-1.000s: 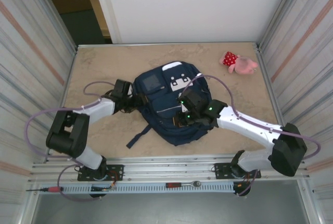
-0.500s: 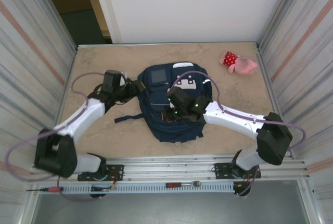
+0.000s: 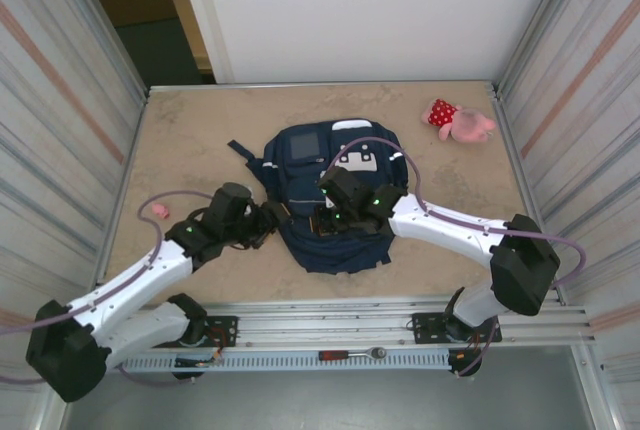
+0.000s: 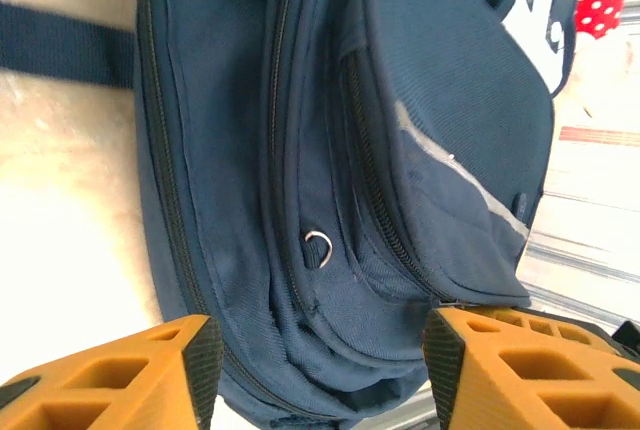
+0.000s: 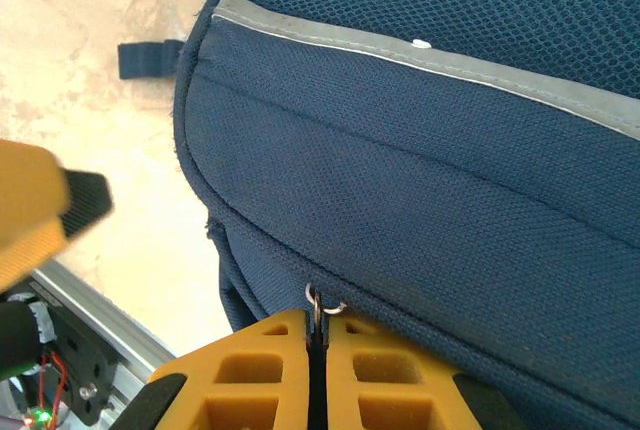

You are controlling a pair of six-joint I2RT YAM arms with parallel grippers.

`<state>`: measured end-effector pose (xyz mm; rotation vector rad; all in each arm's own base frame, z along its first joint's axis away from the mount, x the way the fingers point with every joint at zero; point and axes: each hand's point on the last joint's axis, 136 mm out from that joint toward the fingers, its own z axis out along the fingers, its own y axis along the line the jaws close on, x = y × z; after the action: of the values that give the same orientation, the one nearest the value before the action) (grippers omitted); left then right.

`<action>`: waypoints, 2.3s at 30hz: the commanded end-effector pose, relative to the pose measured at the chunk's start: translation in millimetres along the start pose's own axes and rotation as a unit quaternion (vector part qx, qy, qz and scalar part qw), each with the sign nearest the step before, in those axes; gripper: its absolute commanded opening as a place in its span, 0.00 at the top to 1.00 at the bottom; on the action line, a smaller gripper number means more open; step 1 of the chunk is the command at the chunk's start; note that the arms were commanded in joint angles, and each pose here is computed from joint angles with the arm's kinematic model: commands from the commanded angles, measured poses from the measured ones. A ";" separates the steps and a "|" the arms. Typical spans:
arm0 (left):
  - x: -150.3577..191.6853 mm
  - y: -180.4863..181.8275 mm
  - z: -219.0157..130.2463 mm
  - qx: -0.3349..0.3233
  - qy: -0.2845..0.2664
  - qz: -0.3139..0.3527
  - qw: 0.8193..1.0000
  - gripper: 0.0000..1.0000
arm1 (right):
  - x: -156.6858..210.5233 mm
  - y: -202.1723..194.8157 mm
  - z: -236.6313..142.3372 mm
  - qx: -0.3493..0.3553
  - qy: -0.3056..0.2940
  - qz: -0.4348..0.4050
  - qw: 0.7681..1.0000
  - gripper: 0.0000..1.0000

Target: Pack the student bag

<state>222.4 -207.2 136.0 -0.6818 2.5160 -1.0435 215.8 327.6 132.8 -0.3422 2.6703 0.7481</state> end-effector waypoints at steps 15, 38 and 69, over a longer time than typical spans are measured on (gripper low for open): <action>-5.4 -44.2 36.4 0.070 -0.015 -0.076 0.995 0.64 | -6.0 22.4 -2.3 -0.035 -0.012 -0.032 0.999 1.00; -61.2 41.6 -17.4 -0.047 -0.074 -0.029 0.996 1.00 | 6.7 -88.3 -45.8 0.026 0.037 0.008 0.999 1.00; 19.6 -85.8 -6.1 0.112 0.063 0.739 0.661 0.34 | -8.5 -49.9 -47.0 -0.097 0.030 0.012 0.995 1.00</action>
<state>241.3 -247.2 192.6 1.0510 2.1317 -0.6462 229.7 257.0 143.2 -0.3751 2.6921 0.9506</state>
